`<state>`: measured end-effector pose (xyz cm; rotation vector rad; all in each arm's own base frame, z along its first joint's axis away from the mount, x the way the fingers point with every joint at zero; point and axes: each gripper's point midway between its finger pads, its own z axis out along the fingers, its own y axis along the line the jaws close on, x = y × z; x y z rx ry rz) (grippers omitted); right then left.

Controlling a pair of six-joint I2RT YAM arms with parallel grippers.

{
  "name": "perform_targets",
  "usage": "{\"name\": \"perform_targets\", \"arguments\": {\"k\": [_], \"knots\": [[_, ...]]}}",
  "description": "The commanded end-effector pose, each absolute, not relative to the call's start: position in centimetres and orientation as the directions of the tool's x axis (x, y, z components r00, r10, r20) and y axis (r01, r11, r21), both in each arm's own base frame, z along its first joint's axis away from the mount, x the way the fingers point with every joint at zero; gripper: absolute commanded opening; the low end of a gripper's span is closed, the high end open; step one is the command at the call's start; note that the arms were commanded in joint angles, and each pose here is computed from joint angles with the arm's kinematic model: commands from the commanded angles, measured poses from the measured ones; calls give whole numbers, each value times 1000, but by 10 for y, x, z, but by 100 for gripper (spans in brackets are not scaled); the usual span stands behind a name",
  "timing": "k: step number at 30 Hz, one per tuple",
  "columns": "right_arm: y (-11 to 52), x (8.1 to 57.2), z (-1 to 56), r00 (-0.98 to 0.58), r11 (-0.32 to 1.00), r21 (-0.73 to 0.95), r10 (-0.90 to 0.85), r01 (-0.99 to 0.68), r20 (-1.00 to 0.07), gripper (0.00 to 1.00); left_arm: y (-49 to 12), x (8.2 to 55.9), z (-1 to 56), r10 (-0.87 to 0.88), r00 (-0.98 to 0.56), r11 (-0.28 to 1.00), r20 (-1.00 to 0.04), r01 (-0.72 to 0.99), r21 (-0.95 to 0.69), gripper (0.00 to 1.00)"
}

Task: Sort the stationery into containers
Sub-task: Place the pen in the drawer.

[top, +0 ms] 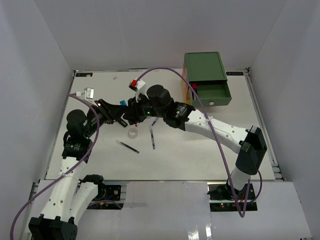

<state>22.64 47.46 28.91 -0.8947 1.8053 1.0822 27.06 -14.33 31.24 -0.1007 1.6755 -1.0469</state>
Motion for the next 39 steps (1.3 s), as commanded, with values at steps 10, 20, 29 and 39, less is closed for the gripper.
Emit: {"name": "perform_targets", "arguments": {"k": [10, 20, 29, 39], "knots": [[465, 234, 293, -410, 450, 318, -123, -835, -904, 13, -143, 271, 311, -523, -369, 627, -768, 444, -640, 60], [391, 286, 270, -507, 703, 354, -12, -617, -862, 8, -117, 294, 300, -546, -334, 727, -768, 266, -633, 98], [264, 348, 314, -451, 805, 501, 337, -318, -827, 10, -64, 324, 223, -451, -389, 885, -803, -77, -459, 98], [135, 381, 331, -229, 795, 606, 592, 12, -772, 18, -44, 321, 177, -411, -429, 911, -804, -182, -369, 98]]}}
